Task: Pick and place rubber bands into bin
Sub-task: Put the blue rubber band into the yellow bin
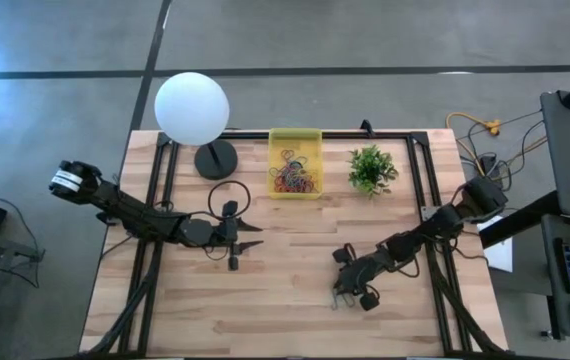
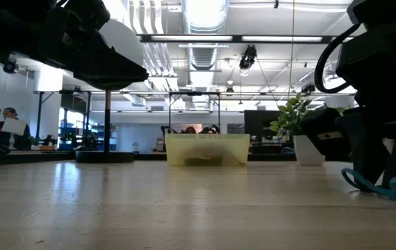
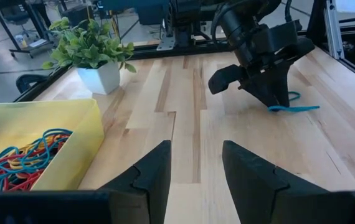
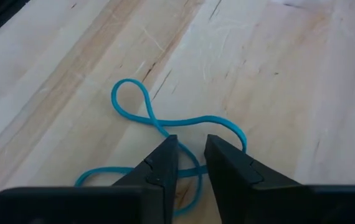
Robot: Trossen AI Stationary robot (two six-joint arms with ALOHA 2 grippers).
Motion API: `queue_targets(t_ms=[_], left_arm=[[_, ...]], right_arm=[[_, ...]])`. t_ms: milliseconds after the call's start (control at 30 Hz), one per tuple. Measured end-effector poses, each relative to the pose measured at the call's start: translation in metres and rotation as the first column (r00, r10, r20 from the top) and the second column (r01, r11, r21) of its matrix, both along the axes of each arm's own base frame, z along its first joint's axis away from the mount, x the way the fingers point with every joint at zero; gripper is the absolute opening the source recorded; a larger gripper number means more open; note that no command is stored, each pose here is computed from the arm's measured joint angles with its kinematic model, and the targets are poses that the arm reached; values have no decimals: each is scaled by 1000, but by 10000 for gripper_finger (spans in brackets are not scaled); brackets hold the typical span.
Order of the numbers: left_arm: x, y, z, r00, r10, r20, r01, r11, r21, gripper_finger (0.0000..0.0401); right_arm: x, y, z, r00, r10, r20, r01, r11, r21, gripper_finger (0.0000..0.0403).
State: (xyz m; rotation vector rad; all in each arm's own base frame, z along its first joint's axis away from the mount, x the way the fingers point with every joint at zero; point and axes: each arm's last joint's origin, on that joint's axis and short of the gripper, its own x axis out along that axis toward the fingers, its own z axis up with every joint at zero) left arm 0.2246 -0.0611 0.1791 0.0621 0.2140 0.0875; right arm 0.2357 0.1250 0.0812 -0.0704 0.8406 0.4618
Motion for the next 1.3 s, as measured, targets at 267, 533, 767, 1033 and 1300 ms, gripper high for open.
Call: queue_targets(t_ms=[267,533,767,1033,1300], left_arm=[[0,0,0,1000,0,0,0,1000,0,129],[0,0,0,1000,0,-1,0,1000,0,129],[0,0,0,1000,0,-1,0,1000,0,129],[0,0,0,1000,0,-1,0,1000,0,129],[0,0,0,1000,0,0,0,1000,0,129]], right_arm=[[0,-1,0,1000,-19,8,19,1000,-16,17],[0,-1,14,999,8,44,-6,999,-40,8],[-1,-3,46,993,6,120,6,996,-93,8],[-6,-9,87,970,-2,243,40,988,-149,8],[-6,-18,138,889,-9,458,125,967,-222,8]])
